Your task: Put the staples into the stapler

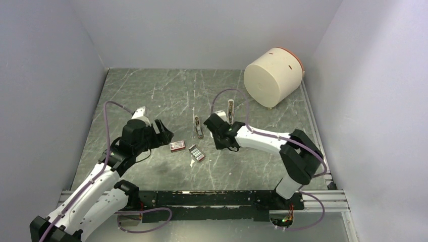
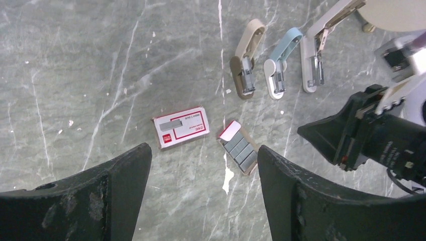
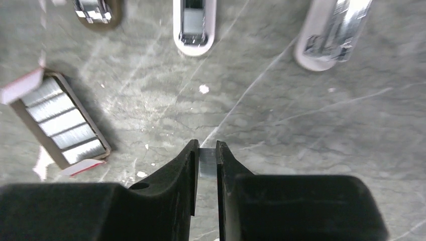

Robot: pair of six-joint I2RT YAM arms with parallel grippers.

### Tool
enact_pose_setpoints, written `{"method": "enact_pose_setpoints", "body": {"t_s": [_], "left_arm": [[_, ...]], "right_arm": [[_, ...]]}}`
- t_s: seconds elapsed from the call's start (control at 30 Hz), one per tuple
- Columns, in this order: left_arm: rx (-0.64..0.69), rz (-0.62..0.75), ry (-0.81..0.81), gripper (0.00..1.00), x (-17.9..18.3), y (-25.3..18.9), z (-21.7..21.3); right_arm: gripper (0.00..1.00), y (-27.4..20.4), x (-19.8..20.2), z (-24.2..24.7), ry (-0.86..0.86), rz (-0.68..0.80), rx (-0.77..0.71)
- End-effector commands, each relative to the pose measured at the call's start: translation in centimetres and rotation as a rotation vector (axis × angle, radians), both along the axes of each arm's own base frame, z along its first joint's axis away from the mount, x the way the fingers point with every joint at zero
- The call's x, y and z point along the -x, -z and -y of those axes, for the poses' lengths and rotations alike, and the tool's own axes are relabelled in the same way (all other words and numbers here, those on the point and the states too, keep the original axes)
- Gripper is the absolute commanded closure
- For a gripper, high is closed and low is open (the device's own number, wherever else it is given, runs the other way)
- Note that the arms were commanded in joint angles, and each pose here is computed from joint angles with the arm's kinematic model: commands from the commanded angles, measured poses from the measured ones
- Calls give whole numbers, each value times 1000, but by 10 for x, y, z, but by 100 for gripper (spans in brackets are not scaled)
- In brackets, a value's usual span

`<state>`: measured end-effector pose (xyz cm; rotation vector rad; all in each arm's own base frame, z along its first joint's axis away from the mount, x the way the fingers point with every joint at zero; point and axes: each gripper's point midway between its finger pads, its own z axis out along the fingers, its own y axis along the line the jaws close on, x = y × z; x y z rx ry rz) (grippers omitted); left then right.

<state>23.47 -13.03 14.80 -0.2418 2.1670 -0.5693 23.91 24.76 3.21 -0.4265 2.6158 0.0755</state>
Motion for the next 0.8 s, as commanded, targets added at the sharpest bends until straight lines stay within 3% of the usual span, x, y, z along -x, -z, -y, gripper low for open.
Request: {"method": "enact_pose_setpoints", "body": {"t_s": [0.0, 0.33, 0.57, 0.77], "left_arm": [[10, 102, 4, 18, -14, -35, 2], [-17, 261, 89, 17, -32, -89, 14], [-27, 395, 198, 17, -39, -126, 30], [-93, 512, 195, 15, -49, -155, 25]], "right_arm": [[80, -57, -44, 5, 115, 208, -83], [80, -100, -103, 50, 322, 447, -187], [80, -94, -129, 53, 313, 505, -213], [80, -81, -135, 50, 273, 517, -253]]}}
